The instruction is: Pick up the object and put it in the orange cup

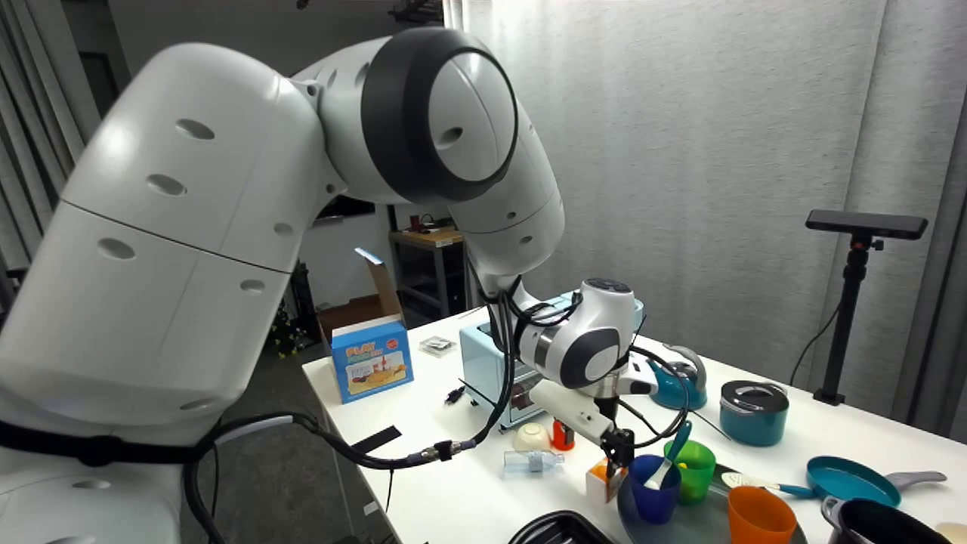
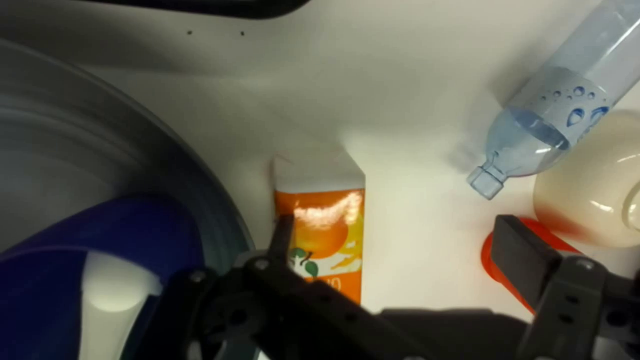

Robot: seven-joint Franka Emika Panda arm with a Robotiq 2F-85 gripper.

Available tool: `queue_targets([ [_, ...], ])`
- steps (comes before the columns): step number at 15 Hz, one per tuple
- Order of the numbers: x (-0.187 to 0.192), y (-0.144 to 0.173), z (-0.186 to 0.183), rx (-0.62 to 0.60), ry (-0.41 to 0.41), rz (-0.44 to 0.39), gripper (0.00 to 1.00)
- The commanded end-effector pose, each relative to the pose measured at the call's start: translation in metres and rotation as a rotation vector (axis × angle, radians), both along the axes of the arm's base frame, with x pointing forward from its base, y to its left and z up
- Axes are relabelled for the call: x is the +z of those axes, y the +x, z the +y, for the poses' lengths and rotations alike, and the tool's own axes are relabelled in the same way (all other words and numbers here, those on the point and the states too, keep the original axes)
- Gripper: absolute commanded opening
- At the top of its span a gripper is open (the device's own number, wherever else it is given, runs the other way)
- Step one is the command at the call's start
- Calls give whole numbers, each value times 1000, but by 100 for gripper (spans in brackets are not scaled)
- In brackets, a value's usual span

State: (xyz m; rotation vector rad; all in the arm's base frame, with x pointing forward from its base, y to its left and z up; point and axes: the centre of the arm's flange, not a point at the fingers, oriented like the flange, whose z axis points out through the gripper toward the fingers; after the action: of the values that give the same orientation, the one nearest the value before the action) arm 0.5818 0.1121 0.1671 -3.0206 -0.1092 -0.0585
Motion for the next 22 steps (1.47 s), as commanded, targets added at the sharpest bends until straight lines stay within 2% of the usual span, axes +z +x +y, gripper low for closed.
queue_targets([
  [1,0,8,-3,-25,31,-8,100],
  [22,4,15,4,-3,46,-20,100],
])
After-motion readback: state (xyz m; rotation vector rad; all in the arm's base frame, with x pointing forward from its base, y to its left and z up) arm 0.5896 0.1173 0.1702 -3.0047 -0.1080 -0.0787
